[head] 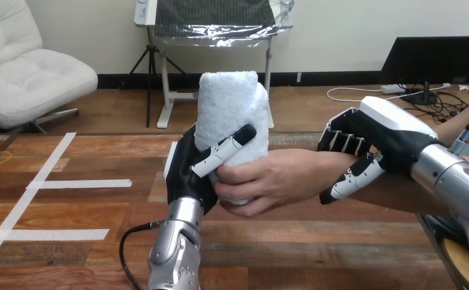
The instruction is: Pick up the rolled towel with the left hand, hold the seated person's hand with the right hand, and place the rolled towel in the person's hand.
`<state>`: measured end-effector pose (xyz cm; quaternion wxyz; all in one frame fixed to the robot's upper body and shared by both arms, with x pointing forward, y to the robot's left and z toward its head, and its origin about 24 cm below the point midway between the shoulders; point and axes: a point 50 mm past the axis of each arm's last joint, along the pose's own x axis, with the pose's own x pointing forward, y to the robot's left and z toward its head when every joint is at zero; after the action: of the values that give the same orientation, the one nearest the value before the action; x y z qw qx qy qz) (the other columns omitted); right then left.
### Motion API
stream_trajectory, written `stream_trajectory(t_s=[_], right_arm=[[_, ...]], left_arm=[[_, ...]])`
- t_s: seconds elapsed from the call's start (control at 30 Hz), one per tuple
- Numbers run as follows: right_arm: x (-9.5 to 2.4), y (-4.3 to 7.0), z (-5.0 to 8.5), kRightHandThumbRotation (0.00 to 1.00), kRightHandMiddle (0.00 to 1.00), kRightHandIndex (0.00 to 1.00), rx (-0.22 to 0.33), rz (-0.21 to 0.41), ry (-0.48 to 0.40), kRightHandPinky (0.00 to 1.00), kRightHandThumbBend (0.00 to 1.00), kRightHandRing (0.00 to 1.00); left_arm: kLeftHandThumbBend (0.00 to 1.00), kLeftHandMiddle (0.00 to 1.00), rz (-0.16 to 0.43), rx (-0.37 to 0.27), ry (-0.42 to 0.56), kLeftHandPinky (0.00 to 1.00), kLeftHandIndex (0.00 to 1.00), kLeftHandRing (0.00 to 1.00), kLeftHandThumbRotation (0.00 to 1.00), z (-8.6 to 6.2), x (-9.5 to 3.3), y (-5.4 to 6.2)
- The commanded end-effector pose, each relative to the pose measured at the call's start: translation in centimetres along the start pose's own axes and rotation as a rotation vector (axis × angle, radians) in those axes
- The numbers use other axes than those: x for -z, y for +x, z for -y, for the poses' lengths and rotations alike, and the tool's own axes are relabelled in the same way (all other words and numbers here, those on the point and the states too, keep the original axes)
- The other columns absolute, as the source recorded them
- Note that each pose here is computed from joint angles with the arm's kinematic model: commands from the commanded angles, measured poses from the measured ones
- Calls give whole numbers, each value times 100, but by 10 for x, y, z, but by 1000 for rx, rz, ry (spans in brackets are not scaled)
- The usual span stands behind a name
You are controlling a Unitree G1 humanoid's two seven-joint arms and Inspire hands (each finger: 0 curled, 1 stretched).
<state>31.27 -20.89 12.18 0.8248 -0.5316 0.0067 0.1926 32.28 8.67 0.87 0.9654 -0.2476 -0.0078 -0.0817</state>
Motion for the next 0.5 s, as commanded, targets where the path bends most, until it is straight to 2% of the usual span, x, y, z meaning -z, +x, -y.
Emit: stream_trajectory(t_s=[0.0, 0.47], right_arm=[[-13, 11, 12, 3, 48, 50, 38, 34, 32, 37, 92, 43], [-10, 8, 13, 3, 49, 50, 39, 36, 36, 38, 92, 44]], left_arm=[[73, 41, 186, 364, -49, 30, 43, 36, 0, 116, -44, 39], [71, 41, 183, 366, -76, 29, 43, 35, 0, 116, -45, 39]])
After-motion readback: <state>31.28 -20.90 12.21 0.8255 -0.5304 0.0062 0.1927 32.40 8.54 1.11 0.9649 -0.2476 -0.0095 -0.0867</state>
